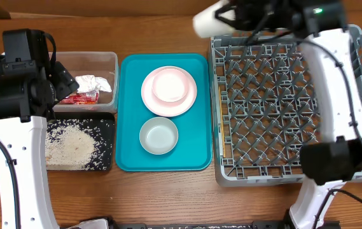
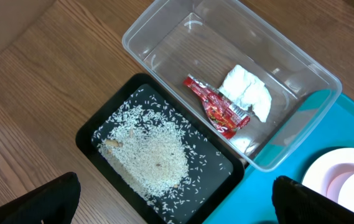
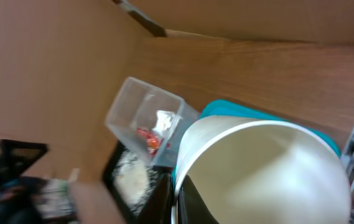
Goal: Sort waste into correct bins and load items into the dishwasher
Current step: 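Lift the cup and carry it right over the dish rack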
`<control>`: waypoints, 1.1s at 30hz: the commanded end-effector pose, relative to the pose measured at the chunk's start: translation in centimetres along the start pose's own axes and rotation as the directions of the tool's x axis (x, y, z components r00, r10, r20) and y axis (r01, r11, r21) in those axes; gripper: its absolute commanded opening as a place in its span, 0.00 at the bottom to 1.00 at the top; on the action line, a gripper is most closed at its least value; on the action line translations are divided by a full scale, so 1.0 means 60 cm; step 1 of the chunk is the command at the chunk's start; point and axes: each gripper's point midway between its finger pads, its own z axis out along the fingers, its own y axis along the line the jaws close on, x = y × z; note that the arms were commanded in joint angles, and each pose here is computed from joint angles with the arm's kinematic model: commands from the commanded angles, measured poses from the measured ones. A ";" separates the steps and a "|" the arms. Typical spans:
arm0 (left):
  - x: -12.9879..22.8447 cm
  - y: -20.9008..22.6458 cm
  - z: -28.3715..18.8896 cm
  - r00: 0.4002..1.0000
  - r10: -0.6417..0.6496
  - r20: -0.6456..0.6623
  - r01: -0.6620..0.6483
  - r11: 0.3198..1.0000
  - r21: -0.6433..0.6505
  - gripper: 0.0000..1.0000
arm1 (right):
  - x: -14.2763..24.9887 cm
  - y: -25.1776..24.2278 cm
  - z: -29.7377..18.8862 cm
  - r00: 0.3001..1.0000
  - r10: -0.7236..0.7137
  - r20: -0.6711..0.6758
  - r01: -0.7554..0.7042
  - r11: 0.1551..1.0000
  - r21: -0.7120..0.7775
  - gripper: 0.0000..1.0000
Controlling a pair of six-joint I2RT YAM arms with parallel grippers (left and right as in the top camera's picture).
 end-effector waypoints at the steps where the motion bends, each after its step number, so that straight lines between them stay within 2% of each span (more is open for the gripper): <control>1: -0.008 0.002 -0.007 1.000 -0.003 0.015 0.003 1.000 0.007 1.00 | 0.036 0.004 0.009 0.994 0.047 -0.098 -0.071 0.961 -0.267 0.04; 5: -0.008 0.002 -0.007 1.000 -0.003 0.015 0.003 1.000 0.007 1.00 | 0.064 -0.060 0.032 0.984 0.117 -0.133 -0.149 0.950 -0.273 0.04; 13: -0.007 0.002 -0.007 1.000 -0.002 0.015 0.002 1.000 0.007 1.00 | 0.110 -0.137 0.069 0.981 0.140 -0.132 -0.172 0.946 -0.275 0.04; 21: -0.007 0.002 -0.007 1.000 -0.002 0.015 0.002 1.000 0.007 1.00 | 0.153 -0.205 0.089 0.970 0.194 -0.143 -0.215 0.965 -0.148 0.04; 33: -0.006 -0.001 -0.008 1.000 0.003 0.015 -0.003 1.000 0.011 1.00 | 0.183 -0.262 0.058 0.956 0.250 -0.152 -0.260 0.964 -0.048 0.05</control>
